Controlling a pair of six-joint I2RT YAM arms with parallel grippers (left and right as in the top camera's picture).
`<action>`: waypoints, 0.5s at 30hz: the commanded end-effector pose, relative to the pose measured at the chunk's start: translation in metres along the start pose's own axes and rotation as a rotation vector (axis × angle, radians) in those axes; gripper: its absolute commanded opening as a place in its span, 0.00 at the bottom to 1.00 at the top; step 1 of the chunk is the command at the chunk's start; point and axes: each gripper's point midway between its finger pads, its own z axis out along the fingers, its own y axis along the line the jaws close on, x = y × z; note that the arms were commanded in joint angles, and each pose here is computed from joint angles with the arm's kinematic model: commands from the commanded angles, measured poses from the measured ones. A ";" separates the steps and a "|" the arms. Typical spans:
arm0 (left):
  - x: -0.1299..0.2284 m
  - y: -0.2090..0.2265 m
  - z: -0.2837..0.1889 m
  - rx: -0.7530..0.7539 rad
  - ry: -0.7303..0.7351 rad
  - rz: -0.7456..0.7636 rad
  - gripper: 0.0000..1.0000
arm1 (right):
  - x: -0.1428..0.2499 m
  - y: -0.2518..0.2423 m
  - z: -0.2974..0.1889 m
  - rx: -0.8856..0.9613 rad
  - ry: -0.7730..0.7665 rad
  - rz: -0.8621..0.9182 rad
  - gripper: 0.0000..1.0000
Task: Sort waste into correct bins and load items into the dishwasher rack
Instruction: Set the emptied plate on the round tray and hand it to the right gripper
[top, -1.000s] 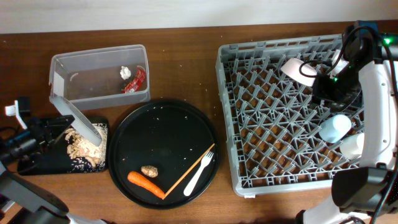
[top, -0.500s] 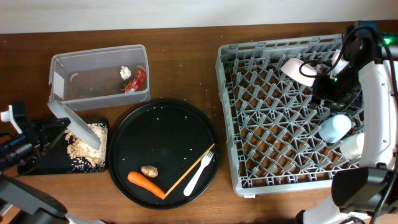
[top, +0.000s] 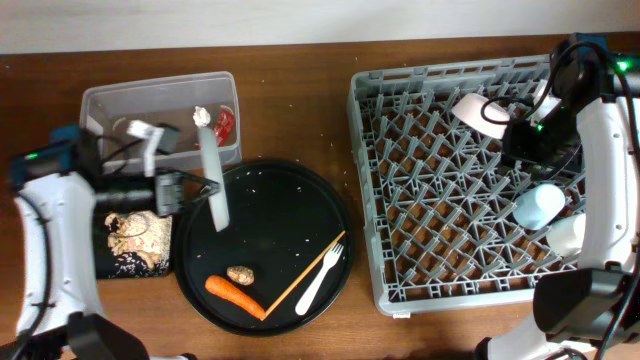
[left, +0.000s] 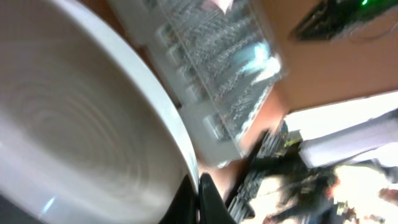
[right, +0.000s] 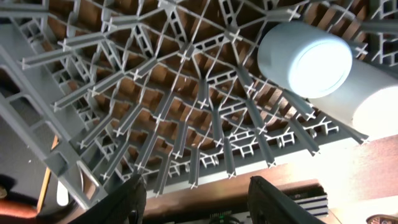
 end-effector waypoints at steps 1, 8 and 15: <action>0.018 0.022 0.037 -0.294 0.216 -0.123 0.01 | 0.004 0.001 0.001 -0.007 0.013 -0.001 0.56; 0.030 0.005 0.115 -0.555 0.374 0.004 0.00 | 0.015 -0.002 0.018 0.003 0.084 0.003 0.56; 0.067 0.004 0.184 -0.521 0.554 0.055 0.00 | 0.015 -0.002 0.018 0.002 0.085 0.003 0.56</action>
